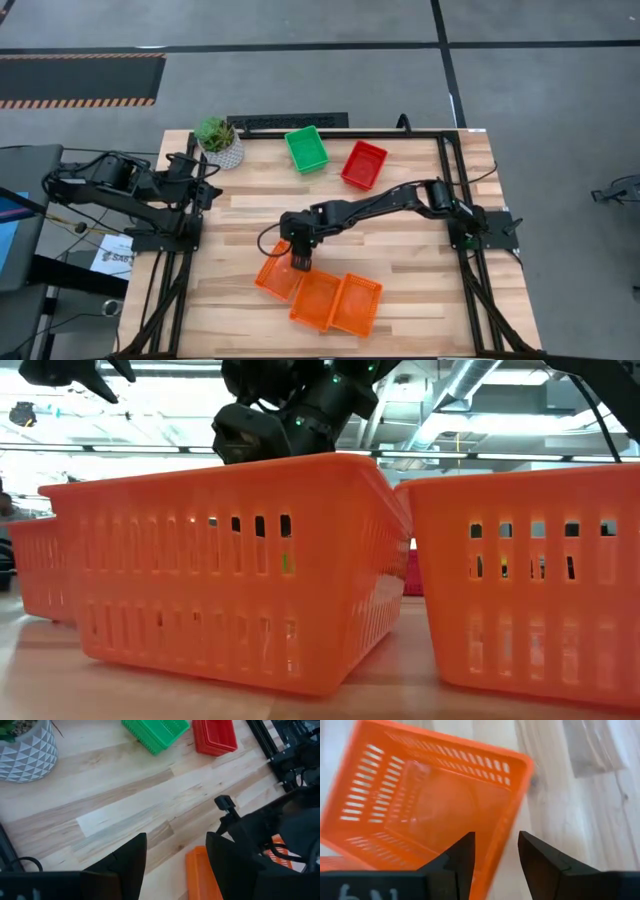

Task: Stack baskets by color
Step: Stack the left orange bin on the right orange bin

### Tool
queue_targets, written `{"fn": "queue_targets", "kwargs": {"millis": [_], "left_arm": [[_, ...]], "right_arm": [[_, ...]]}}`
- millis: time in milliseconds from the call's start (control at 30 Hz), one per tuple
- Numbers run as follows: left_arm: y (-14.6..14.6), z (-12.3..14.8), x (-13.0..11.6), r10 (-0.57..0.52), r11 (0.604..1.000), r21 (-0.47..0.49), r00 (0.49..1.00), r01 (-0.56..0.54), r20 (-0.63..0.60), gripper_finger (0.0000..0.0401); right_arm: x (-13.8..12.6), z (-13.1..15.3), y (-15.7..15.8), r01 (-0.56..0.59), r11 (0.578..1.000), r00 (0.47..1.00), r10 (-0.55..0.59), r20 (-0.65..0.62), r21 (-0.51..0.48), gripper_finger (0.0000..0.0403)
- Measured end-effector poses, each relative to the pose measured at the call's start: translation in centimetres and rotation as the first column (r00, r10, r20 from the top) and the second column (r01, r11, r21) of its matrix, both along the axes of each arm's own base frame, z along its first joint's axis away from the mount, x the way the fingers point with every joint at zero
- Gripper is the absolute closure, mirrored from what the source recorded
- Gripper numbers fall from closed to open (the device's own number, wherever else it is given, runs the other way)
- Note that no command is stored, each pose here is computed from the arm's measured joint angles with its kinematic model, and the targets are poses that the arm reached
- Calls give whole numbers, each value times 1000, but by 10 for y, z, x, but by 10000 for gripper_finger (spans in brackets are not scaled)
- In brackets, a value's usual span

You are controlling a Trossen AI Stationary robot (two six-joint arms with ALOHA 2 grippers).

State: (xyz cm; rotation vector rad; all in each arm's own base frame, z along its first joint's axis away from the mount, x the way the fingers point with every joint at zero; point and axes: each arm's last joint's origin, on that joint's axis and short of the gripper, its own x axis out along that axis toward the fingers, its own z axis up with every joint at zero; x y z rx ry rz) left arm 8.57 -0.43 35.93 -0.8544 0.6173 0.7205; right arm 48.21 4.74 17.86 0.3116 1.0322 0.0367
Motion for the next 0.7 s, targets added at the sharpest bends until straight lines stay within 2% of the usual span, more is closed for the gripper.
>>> {"fn": "queue_targets", "kwargs": {"millis": [233,367,467,633,700], "left_arm": [[1,0,0,12,1000,17,1000,-12,1,209],[1,0,0,14,1000,20,1000,-14,2,209],[1,0,0,15,1000,20,1000,-15,2,209],[1,0,0,15,1000,21,1000,-15,1,209],[1,0,0,18,1000,25,1000,-18,2,209]], "right_arm": [[1,-9,0,21,1000,1000,-21,-20,-18,234],[1,-8,-1,23,999,1000,-23,-9,-44,253],[1,-8,-4,47,996,999,-48,-12,-81,288],[2,-8,-15,75,995,997,-76,-11,-71,383],[3,-8,-20,79,995,997,-80,-10,-62,389]]}}
